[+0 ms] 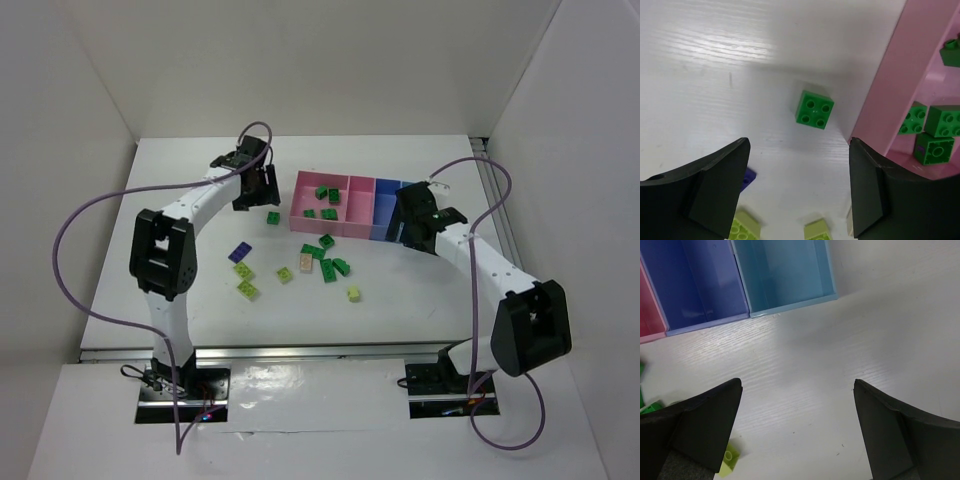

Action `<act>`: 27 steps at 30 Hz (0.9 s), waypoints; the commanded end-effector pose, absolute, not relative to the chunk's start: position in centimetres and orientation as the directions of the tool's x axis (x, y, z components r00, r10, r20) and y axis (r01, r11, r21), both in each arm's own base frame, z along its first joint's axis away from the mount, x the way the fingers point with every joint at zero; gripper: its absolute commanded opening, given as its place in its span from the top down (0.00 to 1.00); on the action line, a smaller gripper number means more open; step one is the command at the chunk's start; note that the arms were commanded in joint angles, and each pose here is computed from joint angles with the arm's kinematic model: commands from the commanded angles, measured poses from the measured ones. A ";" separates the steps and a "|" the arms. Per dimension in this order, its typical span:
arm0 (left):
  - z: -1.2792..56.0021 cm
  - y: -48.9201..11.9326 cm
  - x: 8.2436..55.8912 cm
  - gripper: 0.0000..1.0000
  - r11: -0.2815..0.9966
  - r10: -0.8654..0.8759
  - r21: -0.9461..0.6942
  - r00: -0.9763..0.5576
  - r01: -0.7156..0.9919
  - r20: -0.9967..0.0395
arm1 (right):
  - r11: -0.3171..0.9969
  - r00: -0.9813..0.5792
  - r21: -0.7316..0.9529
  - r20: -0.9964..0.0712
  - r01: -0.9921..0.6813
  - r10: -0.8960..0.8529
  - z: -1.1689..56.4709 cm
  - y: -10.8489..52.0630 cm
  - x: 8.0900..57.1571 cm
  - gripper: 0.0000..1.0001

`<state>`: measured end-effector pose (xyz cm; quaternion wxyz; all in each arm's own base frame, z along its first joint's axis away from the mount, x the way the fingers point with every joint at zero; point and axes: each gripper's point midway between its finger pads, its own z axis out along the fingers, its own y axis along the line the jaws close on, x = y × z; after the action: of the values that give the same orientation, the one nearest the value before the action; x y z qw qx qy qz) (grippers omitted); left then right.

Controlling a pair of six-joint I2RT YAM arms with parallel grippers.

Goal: Sort the legos into containers by color

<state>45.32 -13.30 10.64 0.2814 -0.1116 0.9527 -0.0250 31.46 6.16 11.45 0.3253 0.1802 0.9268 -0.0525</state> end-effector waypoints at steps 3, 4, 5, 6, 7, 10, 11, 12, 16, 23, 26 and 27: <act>6.9 -15.8 47.3 0.17 0.981 -0.180 -0.153 -0.860 -0.121 -0.477 | 0.930 -0.712 0.032 -0.633 0.367 0.304 11.8 6.6 32.0 0.00; 6.5 -16.1 47.5 0.17 0.980 -0.179 -0.158 -0.864 -0.117 -0.470 | 0.930 -0.712 0.032 -0.633 0.367 0.304 11.8 6.6 32.0 0.00; 5.7 -16.1 47.7 0.17 0.983 -0.166 -0.145 -0.874 -0.111 -0.456 | 0.930 -0.712 0.032 -0.633 0.367 0.304 11.8 6.6 32.0 0.00; 5.2 -16.0 47.9 0.17 0.984 -0.165 -0.135 -0.875 -0.115 -0.455 | 0.928 -0.704 0.033 -0.642 0.372 0.304 12.2 6.6 32.2 0.00; 4.5 -15.9 47.6 0.17 0.985 -0.162 -0.126 -0.885 -0.118 -0.437 | 0.928 -0.704 0.033 -0.642 0.372 0.304 12.2 6.6 32.2 0.00; 3.1 -15.1 47.6 0.27 0.986 -0.166 -0.076 -0.893 -0.147 -0.419 | 0.931 -0.706 0.033 -0.642 0.363 0.298 12.2 6.9 32.2 0.00; 3.4 -15.1 47.9 0.30 0.986 -0.167 -0.073 -0.888 -0.150 -0.429 | 0.931 -0.706 0.033 -0.642 0.363 0.298 12.2 6.9 32.2 0.00; 2.8 -15.0 47.6 0.35 0.986 -0.164 -0.063 -0.896 -0.152 -0.413 | 0.931 -0.706 0.033 -0.642 0.363 0.298 12.2 6.9 32.2 0.00; 5.3 -14.0 47.7 0.70 0.981 -0.185 -0.037 -0.871 -0.190 -0.455 | 0.931 -0.707 0.032 -0.641 0.363 0.298 12.2 6.9 32.4 0.00; 12.8 -15.9 47.5 0.82 0.976 -0.199 -0.186 -0.824 -0.116 -0.531 | 0.933 -0.716 0.031 -0.632 0.359 0.297 11.9 7.1 32.4 0.00; 16.0 -17.5 47.8 0.82 0.966 -0.202 -0.253 -0.790 -0.061 -0.579 | 0.936 -0.719 0.031 -0.632 0.350 0.290 11.9 7.4 32.3 0.00; 16.9 -18.4 47.6 0.82 0.962 -0.195 -0.272 -0.785 -0.035 -0.588 | 0.936 -0.719 0.031 -0.632 0.350 0.290 11.9 7.4 32.3 0.00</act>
<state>47.13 -15.74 10.55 0.2652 -0.0884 0.9581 -0.0617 31.37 6.63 10.66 0.3143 0.1736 0.9318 -0.0542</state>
